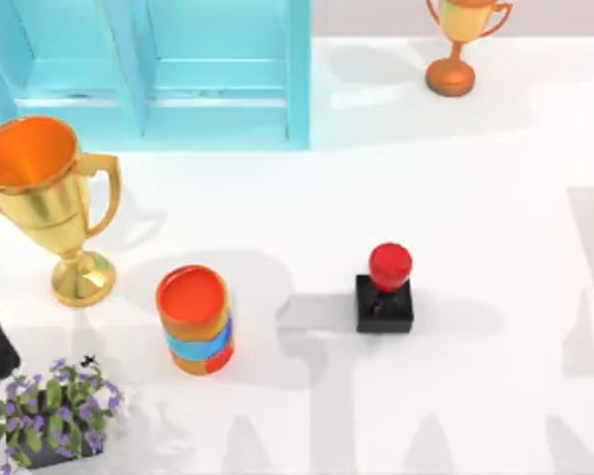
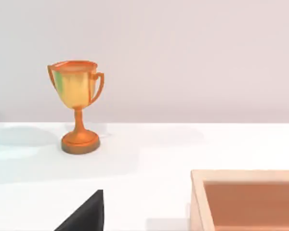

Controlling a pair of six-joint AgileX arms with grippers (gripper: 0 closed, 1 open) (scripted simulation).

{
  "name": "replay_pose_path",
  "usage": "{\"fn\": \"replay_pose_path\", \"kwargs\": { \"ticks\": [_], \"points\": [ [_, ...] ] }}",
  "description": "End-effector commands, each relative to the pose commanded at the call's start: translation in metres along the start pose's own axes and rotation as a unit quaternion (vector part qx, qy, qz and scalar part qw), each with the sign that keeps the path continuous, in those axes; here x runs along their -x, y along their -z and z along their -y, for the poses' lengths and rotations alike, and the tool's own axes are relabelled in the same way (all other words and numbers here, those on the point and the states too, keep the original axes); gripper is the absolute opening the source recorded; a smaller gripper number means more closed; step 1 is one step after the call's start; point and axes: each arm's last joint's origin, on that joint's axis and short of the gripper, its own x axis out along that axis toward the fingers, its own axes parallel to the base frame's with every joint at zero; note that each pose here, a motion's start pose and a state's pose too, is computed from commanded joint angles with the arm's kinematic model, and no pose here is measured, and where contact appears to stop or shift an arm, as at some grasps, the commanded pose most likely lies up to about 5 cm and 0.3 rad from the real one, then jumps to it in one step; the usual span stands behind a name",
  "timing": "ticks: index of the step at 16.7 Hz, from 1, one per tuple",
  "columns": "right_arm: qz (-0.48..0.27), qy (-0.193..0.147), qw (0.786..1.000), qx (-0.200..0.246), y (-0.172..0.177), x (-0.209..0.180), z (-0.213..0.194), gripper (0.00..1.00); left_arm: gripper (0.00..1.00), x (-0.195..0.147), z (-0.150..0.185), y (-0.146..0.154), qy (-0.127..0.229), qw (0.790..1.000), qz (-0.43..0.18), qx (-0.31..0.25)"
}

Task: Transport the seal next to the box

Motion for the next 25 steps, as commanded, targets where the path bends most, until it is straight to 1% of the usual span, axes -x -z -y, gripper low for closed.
{"fn": "replay_pose_path", "kwargs": {
  "ticks": [3,6,10,13,16,19,22,25],
  "points": [
    [-0.004,-0.002,1.0,-0.001,-0.002,0.0,0.0,1.0,1.0,0.0,0.0,0.0,0.0,1.0,0.0,0.0],
    [-0.04,-0.015,0.999,-0.01,-0.015,-0.002,-0.004,1.0,1.0,0.0,0.0,0.0,0.0,1.0,0.0,0.0],
    [-0.138,-0.039,0.989,-0.032,-0.05,-0.013,-0.013,1.0,1.0,0.0,0.0,0.0,0.0,1.0,0.0,0.0],
    [-0.235,-0.056,0.969,-0.046,-0.083,-0.034,-0.026,1.0,1.0,0.0,0.0,0.0,0.0,1.0,0.0,0.0],
    [-0.339,-0.067,0.937,-0.054,-0.112,-0.068,-0.047,1.0,1.0,0.0,0.0,0.0,0.0,1.0,0.0,0.0],
    [-0.44,-0.07,0.894,-0.052,-0.132,-0.109,-0.079,1.0,1.0,0.0,0.0,0.0,0.0,1.0,0.0,0.0],
    [-0.528,-0.062,0.846,-0.043,-0.139,-0.15,-0.12,1.0,1.0,0.0,0.0,0.0,0.0,1.0,0.0,0.0],
    [-0.6,-0.047,0.798,-0.03,-0.132,-0.185,-0.163,1.0,1.0,0.0,0.0,0.0,0.0,1.0,0.0,0.0]
  ]
}}
